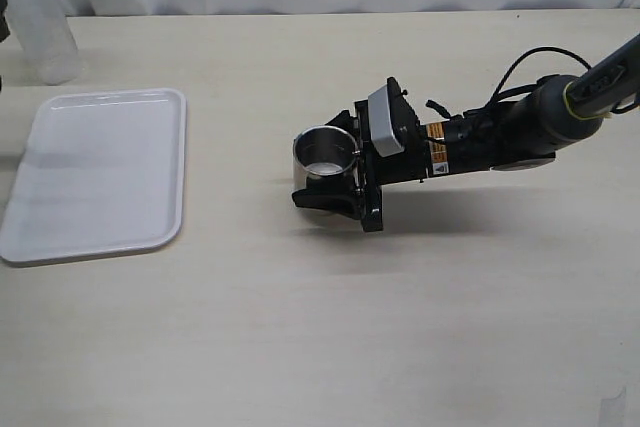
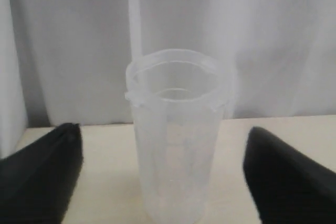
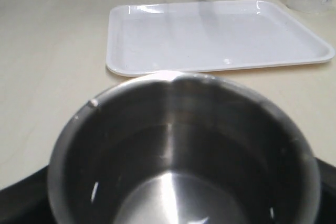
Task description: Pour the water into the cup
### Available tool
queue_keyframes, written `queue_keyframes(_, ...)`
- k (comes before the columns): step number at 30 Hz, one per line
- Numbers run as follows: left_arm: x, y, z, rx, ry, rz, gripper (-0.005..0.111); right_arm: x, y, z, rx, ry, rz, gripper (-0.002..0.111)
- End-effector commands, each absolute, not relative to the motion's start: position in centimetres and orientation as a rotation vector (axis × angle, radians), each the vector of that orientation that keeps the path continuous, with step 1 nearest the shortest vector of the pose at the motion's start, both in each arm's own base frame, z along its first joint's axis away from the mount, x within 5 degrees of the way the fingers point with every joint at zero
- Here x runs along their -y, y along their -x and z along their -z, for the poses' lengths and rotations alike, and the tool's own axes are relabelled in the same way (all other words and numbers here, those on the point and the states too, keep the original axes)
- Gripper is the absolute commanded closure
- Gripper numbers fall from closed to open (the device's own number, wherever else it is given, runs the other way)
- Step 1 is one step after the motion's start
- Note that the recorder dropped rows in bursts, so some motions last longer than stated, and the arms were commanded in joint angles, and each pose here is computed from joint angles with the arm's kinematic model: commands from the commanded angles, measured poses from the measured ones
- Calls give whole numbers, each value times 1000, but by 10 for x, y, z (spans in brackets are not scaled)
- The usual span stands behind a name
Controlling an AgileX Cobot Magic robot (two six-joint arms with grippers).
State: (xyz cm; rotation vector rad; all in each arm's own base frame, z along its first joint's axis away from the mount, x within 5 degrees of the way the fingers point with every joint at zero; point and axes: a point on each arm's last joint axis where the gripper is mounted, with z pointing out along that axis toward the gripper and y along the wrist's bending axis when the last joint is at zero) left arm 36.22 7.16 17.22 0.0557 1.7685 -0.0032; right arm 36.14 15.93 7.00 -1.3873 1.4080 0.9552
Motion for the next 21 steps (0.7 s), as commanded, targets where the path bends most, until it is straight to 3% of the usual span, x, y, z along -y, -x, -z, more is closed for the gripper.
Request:
queue_keyframes(1,-66,-338,-204,-1701,-128,-76,75,-160,-362,-78,-1364,1367,-977,104)
queue_keyframes(4,-62,-321,-217,-1694,-130,-91,103,-160,-362,-78,-1364,1367,-977,104)
queue_keyframes(5,-61,-315,-222,-1696,-130,-99,107,-160,-362,-78,-1364,1367,-977,104)
queue_keyframes(21,-30,-225,-295,-1638,-177,-50,107,-158,-362,-78,-1365,1369,-976,104)
